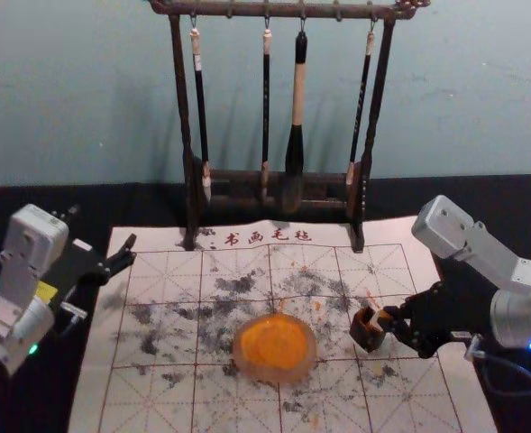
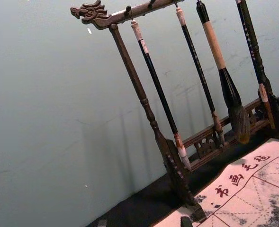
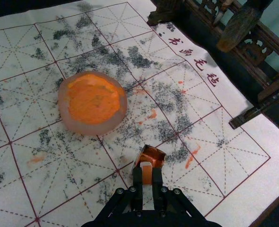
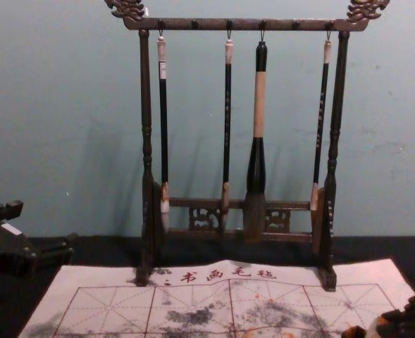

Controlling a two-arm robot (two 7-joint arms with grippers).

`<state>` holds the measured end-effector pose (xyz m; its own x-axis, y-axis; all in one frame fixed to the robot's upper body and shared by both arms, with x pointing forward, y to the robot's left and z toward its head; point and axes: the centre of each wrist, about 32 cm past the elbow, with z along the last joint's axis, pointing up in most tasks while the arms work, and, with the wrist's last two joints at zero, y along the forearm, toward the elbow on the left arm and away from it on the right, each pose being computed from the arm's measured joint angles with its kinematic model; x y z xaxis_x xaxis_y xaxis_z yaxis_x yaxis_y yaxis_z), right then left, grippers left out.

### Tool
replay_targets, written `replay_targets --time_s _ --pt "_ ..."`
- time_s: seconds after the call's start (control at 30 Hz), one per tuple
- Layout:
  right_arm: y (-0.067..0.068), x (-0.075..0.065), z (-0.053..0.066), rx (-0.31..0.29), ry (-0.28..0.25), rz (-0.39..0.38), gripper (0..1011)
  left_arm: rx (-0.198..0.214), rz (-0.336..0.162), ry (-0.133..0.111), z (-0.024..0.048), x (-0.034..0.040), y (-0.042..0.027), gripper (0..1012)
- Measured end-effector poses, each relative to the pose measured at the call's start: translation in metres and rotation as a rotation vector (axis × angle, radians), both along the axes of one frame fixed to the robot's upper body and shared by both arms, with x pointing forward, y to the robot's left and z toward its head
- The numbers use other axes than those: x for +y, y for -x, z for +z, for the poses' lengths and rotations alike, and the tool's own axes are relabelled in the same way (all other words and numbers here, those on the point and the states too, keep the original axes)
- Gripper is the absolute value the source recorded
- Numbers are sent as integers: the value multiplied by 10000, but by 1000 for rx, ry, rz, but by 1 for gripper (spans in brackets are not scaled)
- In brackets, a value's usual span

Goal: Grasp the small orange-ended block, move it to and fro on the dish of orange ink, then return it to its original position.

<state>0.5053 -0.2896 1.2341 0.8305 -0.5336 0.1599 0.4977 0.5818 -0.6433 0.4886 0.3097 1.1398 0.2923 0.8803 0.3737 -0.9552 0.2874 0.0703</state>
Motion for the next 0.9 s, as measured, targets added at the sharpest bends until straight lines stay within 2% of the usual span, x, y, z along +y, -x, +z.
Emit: replay_targets --time_s 0.63,0.9 --pt "0 0 0 1 0 0 92 0 0 0 0 0 0 1002" --pt "1 0 -5 4 2 -2 283 0 0 0 0 0 0 1001"
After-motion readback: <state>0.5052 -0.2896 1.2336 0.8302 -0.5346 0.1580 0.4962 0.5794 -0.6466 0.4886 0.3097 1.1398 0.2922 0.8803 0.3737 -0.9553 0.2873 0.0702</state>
